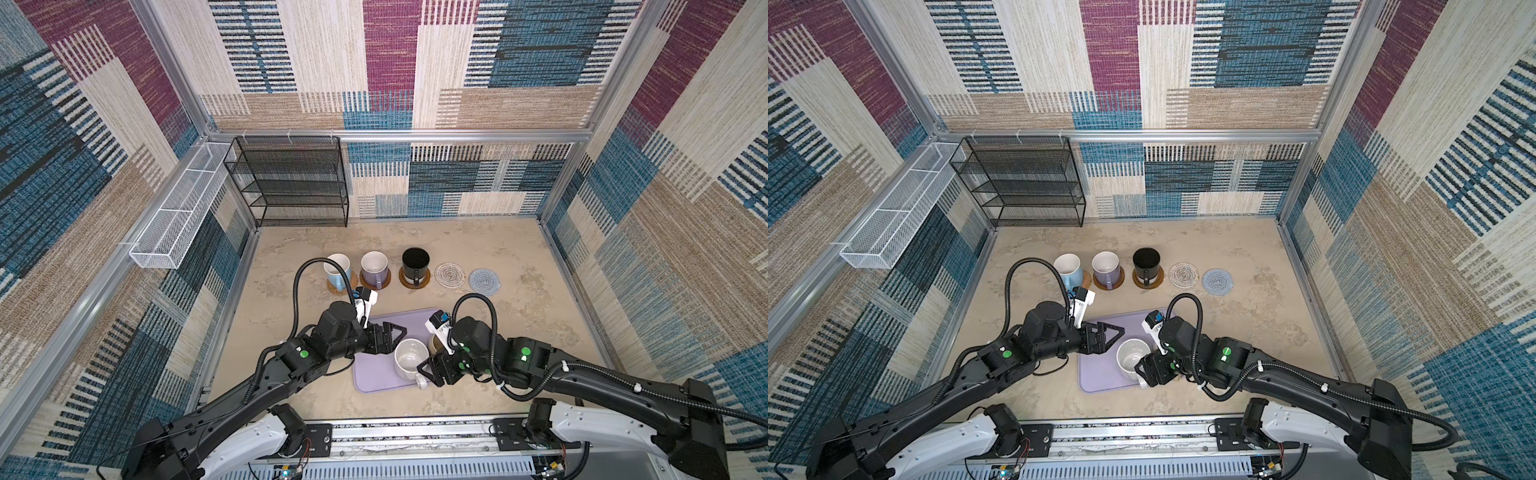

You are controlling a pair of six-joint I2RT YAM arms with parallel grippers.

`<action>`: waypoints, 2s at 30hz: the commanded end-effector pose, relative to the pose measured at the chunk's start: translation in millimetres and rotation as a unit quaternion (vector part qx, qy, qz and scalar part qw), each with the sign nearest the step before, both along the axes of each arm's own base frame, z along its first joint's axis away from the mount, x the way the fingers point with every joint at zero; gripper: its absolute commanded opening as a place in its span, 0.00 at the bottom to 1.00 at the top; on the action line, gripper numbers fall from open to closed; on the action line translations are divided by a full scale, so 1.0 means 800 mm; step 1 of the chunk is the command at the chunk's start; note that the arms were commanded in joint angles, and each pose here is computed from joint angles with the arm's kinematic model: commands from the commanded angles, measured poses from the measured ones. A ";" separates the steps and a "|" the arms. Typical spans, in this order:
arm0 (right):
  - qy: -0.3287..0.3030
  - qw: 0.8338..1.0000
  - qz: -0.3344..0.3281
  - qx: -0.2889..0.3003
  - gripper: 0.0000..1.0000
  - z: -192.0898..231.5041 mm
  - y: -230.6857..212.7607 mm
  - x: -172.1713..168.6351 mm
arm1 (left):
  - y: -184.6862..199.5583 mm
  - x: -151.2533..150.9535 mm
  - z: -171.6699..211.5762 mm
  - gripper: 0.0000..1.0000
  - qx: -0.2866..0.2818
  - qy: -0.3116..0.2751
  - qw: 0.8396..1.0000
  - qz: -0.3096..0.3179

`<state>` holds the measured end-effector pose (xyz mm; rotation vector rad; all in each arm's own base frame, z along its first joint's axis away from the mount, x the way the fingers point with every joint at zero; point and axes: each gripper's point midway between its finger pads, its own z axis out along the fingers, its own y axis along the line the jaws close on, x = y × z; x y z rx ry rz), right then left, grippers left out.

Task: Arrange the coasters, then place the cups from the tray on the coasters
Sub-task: 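Move right gripper down onto the white speckled mug while left gripper withdraws, then grasp the white speckled mug rim with right gripper and lift it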

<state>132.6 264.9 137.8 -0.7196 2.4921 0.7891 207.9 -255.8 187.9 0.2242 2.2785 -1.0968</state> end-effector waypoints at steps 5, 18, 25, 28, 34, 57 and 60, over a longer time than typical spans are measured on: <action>-0.014 1.000 -0.005 -0.013 0.75 -0.013 0.015 0.000 | 0.012 0.010 -0.001 0.99 0.009 0.000 1.000 0.029; -0.030 0.997 -0.032 -0.057 0.62 -0.047 0.022 0.008 | 0.024 0.014 -0.005 0.99 0.002 0.003 0.999 0.039; -0.034 0.995 -0.046 -0.077 0.58 -0.063 0.029 0.017 | 0.031 0.013 -0.006 0.99 0.000 0.000 0.999 0.046; -0.049 0.992 -0.071 -0.090 0.55 -0.064 0.024 0.026 | 0.027 0.008 -0.002 0.99 -0.013 -0.001 0.999 0.030; -0.067 0.991 -0.091 -0.076 0.47 -0.060 0.026 0.036 | 0.021 0.000 0.001 0.99 -0.040 0.000 0.999 -0.010; -0.080 0.989 -0.085 -0.088 0.28 -0.068 0.033 0.042 | 0.030 0.008 -0.008 0.98 -0.045 0.011 0.999 0.007; -0.081 0.990 -0.082 -0.086 0.18 -0.068 0.035 0.042 | 0.035 0.009 -0.007 0.98 -0.038 0.009 0.999 0.015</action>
